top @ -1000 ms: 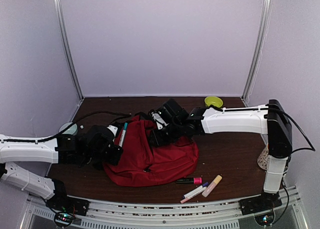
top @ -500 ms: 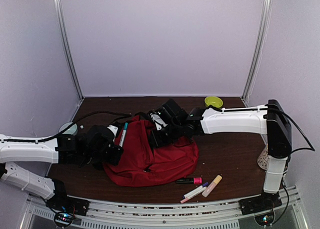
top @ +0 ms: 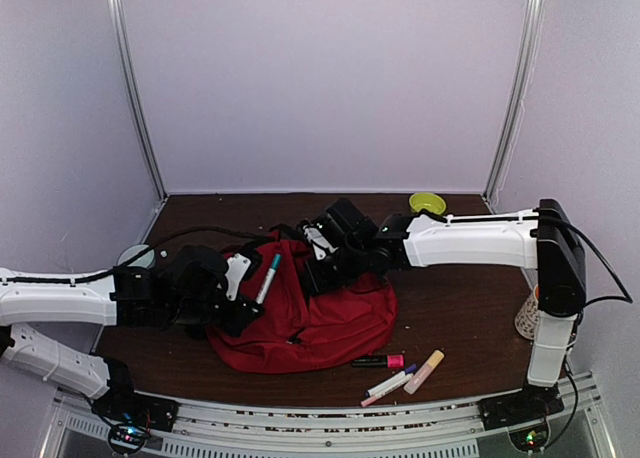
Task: Pack the student bag
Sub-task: Pick up the student bag from the upper front pocket.
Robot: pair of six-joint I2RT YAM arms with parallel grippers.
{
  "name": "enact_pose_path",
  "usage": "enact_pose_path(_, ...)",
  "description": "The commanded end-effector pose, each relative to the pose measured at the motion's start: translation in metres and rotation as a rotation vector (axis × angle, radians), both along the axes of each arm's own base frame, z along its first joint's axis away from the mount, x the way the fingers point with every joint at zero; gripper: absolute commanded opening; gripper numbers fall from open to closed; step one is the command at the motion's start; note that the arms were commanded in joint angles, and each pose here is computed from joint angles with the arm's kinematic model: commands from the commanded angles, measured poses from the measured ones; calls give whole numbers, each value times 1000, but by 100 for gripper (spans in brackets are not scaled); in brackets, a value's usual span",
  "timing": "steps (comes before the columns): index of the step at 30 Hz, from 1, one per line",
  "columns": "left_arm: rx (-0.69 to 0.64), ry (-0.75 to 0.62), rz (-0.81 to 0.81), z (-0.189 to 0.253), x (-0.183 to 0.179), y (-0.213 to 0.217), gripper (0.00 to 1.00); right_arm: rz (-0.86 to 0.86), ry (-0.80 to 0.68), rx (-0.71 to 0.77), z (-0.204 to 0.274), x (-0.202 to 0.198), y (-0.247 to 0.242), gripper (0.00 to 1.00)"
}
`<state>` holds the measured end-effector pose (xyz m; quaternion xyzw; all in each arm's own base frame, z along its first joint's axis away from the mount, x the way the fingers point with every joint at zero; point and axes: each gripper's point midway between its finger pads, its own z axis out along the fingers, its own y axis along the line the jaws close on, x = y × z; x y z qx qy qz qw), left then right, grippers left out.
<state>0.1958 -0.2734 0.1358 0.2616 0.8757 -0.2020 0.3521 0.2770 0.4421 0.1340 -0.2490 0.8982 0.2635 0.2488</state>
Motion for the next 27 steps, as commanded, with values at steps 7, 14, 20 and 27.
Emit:
enact_pose_path(7, -121, 231, -194, 24, -35, -46, 0, -30, -67, 78, 42, -5, -19, 0)
enact_pose_path(14, 18, 325, -137, 7, -31, -44, 0, -43, -83, 91, 46, -6, -25, 0)
enact_pose_path(20, 130, 359, -80, -6, -26, -33, 0, -45, -98, 79, 47, -7, -27, 0)
enact_pose_path(27, 196, 396, -41, -21, -24, -24, 0, -38, -120, 81, 53, -9, -29, 0)
